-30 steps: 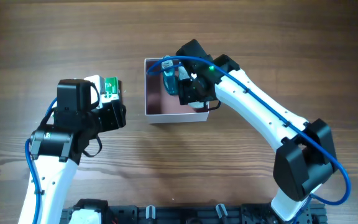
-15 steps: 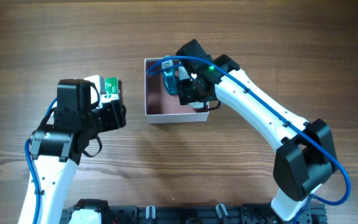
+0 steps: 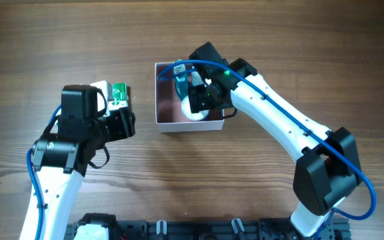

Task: Pack container
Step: 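Lower the tub into the box front corner and open the right gripper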

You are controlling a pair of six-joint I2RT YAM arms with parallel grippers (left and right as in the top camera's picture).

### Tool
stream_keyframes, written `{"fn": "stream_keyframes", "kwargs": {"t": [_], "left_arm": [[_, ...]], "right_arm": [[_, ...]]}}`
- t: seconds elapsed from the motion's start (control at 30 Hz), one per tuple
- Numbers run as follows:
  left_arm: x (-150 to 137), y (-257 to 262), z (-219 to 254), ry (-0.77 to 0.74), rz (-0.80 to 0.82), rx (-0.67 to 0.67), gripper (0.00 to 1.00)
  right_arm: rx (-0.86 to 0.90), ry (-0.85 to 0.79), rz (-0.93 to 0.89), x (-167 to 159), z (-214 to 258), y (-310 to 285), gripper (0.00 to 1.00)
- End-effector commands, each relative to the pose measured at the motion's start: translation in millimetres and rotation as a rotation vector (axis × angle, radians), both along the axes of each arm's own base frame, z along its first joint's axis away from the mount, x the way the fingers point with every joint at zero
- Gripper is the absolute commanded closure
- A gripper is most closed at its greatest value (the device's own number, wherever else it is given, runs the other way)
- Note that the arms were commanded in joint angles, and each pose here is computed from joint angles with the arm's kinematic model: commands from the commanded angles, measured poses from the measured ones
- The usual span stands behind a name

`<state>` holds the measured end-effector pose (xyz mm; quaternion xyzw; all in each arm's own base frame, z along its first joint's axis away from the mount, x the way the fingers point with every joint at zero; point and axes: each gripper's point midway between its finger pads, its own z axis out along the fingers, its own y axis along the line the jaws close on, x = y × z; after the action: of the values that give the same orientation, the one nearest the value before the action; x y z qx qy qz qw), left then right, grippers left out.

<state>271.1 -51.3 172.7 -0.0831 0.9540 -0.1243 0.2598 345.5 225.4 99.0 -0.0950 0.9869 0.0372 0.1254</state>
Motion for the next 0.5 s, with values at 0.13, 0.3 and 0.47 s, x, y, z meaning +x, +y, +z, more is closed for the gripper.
{"fn": "stream_keyframes", "kwargs": {"t": [0.13,0.3,0.47], "left_arm": [[4,-1,7,-0.016,-0.004,0.004,0.34],[3,-1,7,-0.015,-0.004,0.004,0.33],[3,-1,6,-0.013,-0.003,0.005,0.33]], "right_arm": [[-0.009,0.009,-0.004,0,-4,0,0.08],[-0.011,0.004,-0.017,0,-3,-1,0.10],[-0.001,-0.083,-0.052,6,25,-7,0.10]]}}
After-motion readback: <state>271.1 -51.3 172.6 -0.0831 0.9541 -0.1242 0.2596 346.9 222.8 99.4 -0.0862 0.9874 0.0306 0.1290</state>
